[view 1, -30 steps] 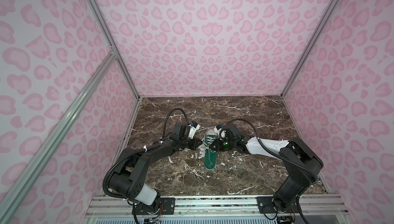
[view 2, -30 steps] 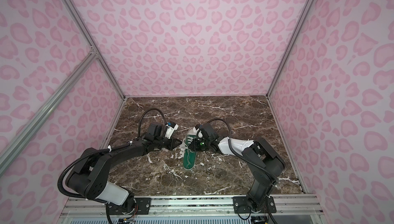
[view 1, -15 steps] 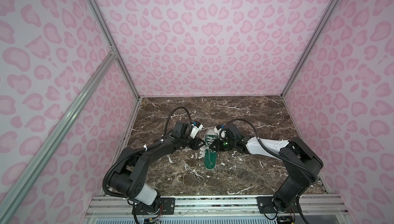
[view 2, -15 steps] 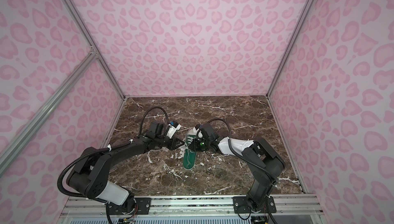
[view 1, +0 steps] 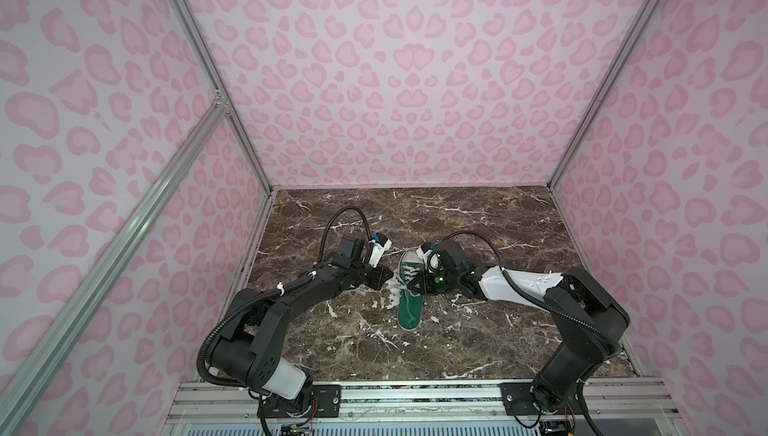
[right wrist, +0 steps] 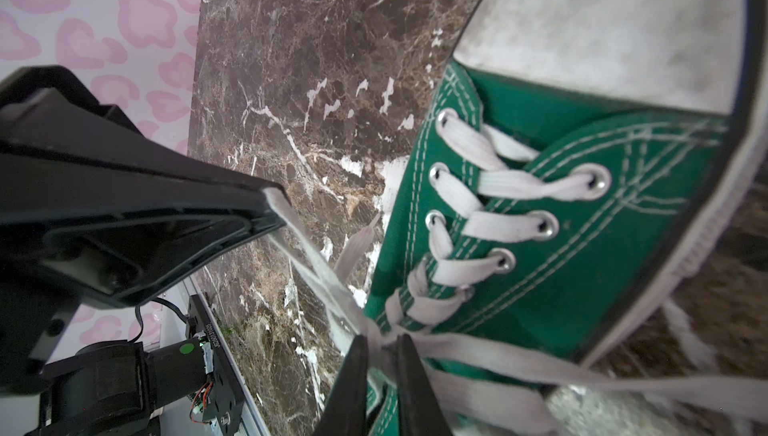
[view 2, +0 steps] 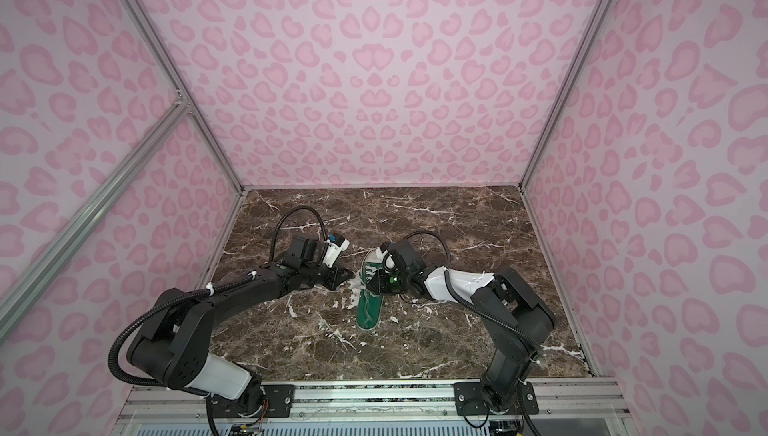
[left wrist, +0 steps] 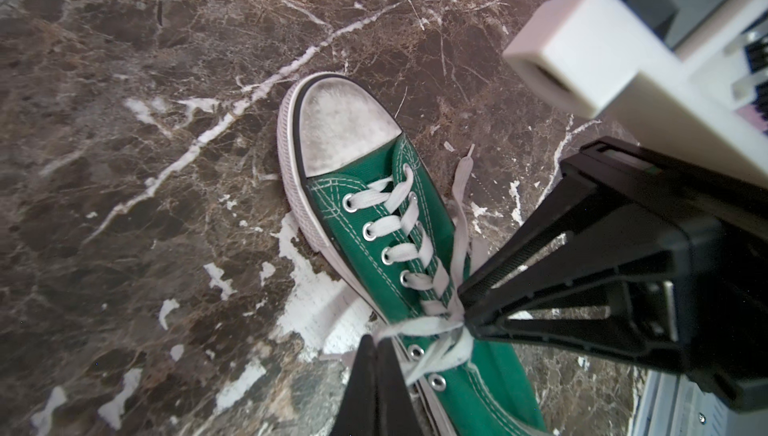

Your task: Tie the shoes

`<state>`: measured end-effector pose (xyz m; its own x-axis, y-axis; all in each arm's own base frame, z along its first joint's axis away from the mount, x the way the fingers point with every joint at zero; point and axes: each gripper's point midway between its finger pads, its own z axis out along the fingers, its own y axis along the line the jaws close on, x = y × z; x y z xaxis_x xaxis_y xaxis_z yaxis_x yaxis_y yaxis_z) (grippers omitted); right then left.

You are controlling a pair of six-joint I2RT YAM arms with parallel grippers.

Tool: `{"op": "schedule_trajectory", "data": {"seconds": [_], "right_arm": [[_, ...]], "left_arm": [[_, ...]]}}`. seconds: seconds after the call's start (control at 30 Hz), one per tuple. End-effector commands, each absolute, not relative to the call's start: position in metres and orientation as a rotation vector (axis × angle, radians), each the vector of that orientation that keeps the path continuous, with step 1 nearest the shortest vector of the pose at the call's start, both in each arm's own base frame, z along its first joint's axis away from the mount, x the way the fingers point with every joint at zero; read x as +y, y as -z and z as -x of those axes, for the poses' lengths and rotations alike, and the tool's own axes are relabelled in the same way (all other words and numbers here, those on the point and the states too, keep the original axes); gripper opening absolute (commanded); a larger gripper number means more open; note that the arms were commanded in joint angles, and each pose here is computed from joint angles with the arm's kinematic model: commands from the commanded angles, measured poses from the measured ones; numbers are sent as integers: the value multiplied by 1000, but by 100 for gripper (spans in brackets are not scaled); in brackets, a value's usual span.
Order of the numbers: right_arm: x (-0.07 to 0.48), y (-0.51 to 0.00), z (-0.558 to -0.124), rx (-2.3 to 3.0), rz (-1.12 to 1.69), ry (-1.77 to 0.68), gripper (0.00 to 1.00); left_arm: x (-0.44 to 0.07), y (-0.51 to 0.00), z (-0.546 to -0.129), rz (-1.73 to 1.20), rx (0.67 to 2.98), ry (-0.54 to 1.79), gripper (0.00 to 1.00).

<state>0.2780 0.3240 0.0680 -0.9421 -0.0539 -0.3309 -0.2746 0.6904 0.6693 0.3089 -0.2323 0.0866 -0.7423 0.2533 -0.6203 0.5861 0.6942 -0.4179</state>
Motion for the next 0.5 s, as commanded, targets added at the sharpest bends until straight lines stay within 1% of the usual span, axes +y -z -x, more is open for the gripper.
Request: {"op": "schedule_trajectory", "data": {"seconds": [0.0,0.13,0.3,0.33,0.37,0.4,0.43,0.47], "right_arm": [[320,-59,-276,2656,239,-1057,16],[317,-55,-276,2674,253,-1014,16],[318,-56,-274,2671,257,-1031,16],[321,-60,-274,2664,257,-1052,16],[323,-65,-274,2649,255,-1074,16],[324,-68,-274,2639,254,-1083,17],[326,-70,-275,2631,259,-1088,17],[326,-71,-275,2631,260,-1087,17]], "left_arm": [[-231,-89,-319,-597,2377,820,3],[-225,-86,-324,-544,2406,776,3],[-225,-88,-318,-577,2402,786,4],[-230,-91,-313,-609,2382,829,11],[-237,-95,-307,-643,2360,895,15],[-240,-97,-305,-651,2351,926,18],[-241,-99,-302,-655,2343,948,25],[-242,-100,-300,-662,2338,958,30]]}}
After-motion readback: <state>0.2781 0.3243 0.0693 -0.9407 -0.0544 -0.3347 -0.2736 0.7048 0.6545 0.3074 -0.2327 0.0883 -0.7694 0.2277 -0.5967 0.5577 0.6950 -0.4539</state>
